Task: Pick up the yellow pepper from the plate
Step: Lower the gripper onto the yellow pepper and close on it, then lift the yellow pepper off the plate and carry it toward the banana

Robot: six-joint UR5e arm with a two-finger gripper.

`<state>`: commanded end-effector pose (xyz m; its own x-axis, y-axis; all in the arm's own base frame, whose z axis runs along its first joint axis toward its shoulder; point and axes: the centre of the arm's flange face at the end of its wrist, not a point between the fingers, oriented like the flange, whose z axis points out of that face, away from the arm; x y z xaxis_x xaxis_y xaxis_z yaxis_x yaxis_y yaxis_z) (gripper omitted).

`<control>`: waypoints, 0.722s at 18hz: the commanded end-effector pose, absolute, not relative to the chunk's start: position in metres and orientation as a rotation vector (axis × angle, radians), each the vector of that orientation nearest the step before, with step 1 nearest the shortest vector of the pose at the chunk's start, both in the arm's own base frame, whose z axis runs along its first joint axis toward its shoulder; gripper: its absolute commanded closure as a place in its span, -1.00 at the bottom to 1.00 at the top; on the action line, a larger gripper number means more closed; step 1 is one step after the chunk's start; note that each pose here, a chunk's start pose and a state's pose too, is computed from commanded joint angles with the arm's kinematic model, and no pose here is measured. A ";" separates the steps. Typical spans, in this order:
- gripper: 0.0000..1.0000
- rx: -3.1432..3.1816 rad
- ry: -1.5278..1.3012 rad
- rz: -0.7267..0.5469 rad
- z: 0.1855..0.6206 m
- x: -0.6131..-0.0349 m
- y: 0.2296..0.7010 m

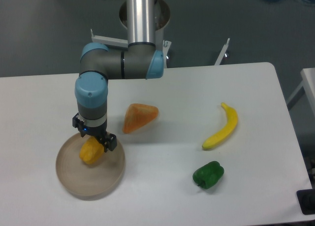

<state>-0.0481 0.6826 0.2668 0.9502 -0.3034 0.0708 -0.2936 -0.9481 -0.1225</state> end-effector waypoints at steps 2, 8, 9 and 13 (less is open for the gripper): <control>-1.00 -2.994 0.460 -0.131 0.267 -0.048 0.682; -0.19 -2.993 0.480 -0.108 0.269 -0.050 0.683; -0.04 -2.992 0.480 -0.107 0.269 -0.050 0.683; 0.13 -2.988 0.482 -0.106 0.271 -0.050 0.684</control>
<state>-0.0503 0.6845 0.2708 0.9470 -0.3172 0.0512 -0.3093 -0.9431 -0.1225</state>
